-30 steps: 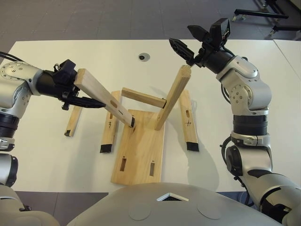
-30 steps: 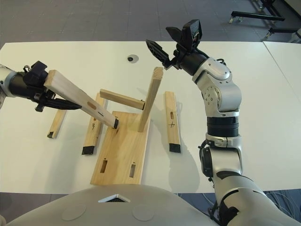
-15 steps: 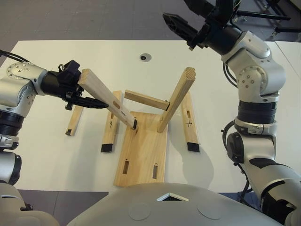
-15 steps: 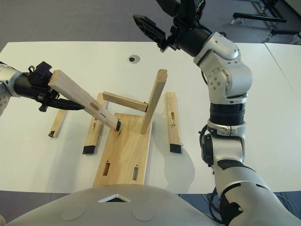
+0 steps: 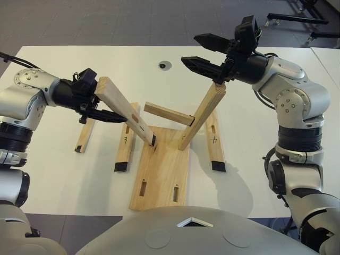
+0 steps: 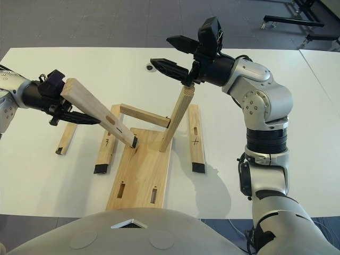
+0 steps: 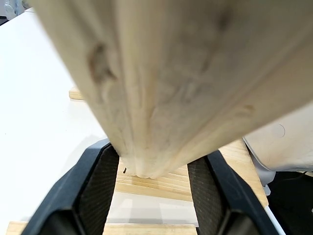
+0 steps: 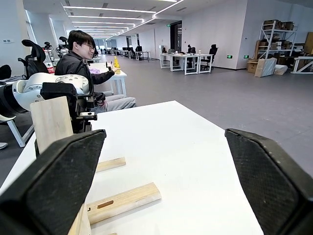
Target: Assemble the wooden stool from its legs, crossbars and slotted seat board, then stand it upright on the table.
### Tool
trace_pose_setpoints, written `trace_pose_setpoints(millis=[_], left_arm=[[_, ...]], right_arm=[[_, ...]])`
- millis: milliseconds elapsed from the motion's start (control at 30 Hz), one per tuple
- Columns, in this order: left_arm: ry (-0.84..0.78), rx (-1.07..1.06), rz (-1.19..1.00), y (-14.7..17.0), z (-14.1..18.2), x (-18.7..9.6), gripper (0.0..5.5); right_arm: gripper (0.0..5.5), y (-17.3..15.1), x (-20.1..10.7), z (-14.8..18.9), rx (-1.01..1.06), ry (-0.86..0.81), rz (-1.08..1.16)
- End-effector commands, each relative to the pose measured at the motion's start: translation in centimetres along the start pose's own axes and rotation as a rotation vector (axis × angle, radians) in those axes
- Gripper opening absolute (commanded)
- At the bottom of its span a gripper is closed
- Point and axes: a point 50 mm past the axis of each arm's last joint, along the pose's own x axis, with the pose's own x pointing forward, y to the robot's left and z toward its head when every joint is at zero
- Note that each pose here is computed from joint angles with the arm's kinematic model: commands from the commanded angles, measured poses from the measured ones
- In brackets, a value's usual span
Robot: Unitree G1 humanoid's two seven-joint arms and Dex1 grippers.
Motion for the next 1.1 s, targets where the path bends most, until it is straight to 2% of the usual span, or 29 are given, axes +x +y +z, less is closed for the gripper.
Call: trace_pose_setpoints(millis=[33,233,467,833,1100], left_arm=[[0.106,-0.18,-0.026,0.0,-4.3,2.0,2.07],[0.077,-0.187,-0.02,0.1,-5.3,3.3,2.07],[0.021,-0.12,0.021,1.3,-4.0,4.4,2.04],[-0.077,-0.192,0.154,-0.3,-6.9,2.6,2.04],[-0.138,-0.252,0.227,-0.5,-8.8,2.3,2.04]], right_arm=[[4.49,0.0,-0.1,-1.2,0.017,0.061,0.008],[4.49,-0.2,-0.1,-1.1,0.005,0.104,0.071],[4.49,0.2,0.5,-1.0,0.002,0.153,0.148],[4.49,0.0,0.6,-0.6,-0.01,0.203,0.197],[4.49,0.0,1.0,-0.3,-0.017,0.224,0.239]])
